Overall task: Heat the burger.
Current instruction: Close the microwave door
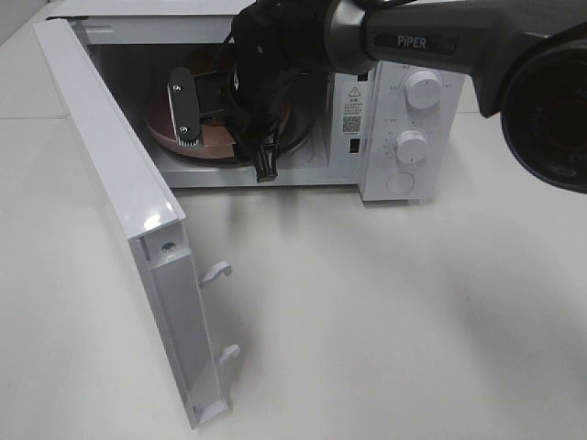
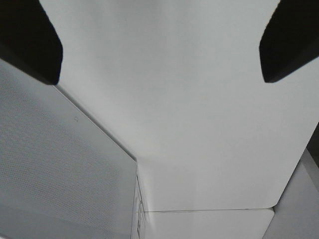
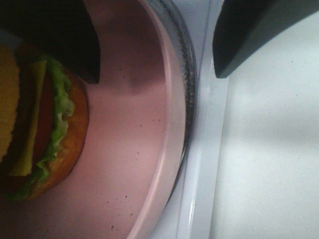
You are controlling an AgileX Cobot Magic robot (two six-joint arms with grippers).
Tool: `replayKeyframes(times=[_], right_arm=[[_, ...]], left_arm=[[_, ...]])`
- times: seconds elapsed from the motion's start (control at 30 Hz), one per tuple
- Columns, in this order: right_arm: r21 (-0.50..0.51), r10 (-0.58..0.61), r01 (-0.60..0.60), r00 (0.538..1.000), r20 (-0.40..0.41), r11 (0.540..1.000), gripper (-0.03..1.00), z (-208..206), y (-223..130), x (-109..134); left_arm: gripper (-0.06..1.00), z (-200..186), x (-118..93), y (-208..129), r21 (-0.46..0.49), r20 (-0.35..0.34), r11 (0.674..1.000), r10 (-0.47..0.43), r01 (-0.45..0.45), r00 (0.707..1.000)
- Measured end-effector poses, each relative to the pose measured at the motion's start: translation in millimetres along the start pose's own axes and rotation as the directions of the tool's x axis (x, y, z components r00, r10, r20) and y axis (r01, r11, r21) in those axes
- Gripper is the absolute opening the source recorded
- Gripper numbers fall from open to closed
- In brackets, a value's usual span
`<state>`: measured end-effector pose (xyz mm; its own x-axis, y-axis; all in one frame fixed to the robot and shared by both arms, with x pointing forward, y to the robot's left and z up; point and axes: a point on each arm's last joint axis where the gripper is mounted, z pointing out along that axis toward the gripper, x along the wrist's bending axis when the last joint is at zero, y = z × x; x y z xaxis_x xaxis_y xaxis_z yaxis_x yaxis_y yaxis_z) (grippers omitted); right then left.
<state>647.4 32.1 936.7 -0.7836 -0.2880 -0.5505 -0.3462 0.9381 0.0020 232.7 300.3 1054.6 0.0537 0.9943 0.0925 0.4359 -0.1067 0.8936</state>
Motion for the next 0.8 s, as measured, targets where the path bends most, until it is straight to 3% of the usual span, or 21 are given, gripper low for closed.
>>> replayKeyframes(times=[0.8], right_arm=[[0.027,0.036,-0.033,0.992,-0.123,0.999,0.63,-29.1,-4.7,1.4]], left_arm=[[1.00,0.0,0.0,0.0,0.000,0.000,1.000,0.000,0.000,1.000]])
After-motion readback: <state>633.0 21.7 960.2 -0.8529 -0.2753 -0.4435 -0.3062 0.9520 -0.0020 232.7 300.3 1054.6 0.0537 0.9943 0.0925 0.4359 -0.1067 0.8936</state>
